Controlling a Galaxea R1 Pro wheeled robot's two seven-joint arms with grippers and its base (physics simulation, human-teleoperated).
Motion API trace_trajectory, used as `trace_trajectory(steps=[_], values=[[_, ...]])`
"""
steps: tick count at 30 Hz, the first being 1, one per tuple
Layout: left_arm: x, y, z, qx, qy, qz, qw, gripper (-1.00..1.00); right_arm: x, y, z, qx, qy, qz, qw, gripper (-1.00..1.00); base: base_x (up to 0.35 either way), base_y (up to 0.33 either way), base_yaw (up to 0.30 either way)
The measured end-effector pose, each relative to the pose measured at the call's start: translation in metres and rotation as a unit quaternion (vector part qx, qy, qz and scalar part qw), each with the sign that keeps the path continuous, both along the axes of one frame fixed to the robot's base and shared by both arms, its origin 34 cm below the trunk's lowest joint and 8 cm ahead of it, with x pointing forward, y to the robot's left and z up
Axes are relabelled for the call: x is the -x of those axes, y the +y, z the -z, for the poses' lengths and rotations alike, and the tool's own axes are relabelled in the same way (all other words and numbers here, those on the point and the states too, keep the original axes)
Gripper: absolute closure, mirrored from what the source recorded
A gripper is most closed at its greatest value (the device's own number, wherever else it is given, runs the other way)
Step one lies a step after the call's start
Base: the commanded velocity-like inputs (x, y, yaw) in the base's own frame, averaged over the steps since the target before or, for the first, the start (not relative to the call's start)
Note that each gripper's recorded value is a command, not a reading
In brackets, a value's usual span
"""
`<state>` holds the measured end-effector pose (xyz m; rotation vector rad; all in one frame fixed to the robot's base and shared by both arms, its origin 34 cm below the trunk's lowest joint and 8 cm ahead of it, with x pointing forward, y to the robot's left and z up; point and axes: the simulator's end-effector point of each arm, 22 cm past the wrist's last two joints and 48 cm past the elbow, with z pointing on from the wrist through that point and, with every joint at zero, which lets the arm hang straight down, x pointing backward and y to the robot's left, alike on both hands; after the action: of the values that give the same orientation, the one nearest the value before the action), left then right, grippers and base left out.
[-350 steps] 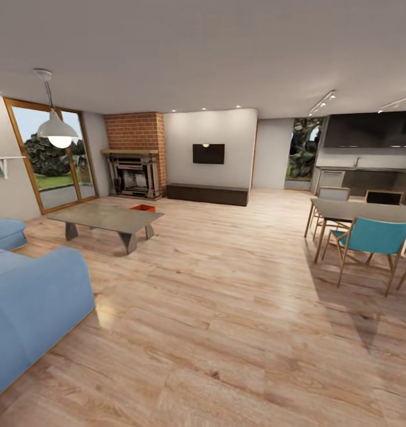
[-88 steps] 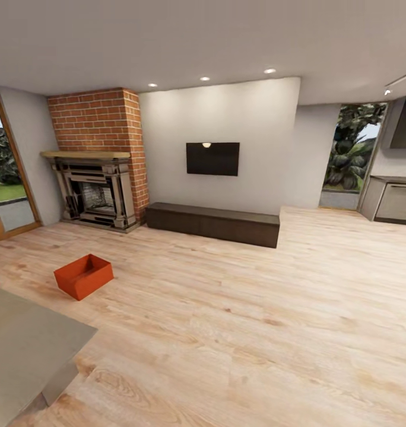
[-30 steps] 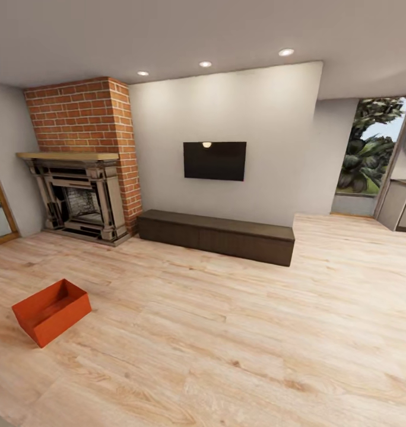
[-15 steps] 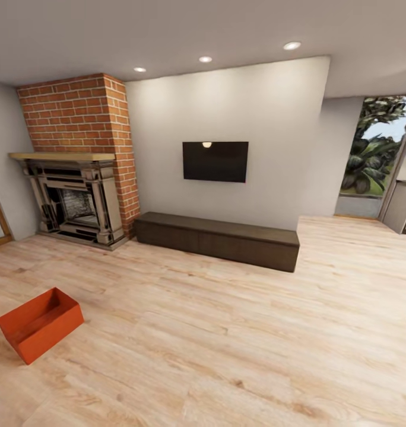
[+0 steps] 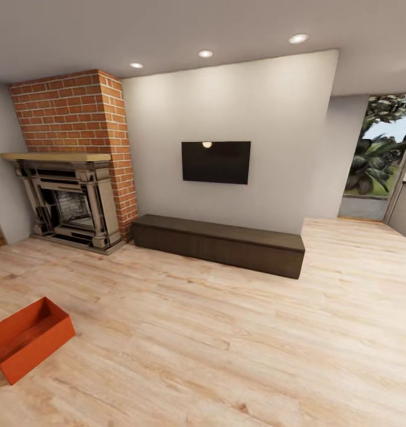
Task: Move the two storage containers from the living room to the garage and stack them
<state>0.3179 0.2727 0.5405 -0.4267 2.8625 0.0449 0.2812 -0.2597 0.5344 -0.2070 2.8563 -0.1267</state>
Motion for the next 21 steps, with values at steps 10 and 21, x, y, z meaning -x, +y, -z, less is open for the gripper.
trace_trajectory(steps=[10,21], values=[[0.0000,0.0013,0.0000,-0.001,0.000,0.000,1.0000,-1.00,0.0000,0.0000,0.0000,0.000,0.000,0.000,1.0000,-1.00,0.325,0.000,0.000],[-0.0001,0.0011,-0.0001,-0.001,0.000,0.000,1.0000,-1.00,0.0000,0.0000,0.0000,0.000,0.000,0.000,1.0000,-1.00,0.325,0.000,0.000]])
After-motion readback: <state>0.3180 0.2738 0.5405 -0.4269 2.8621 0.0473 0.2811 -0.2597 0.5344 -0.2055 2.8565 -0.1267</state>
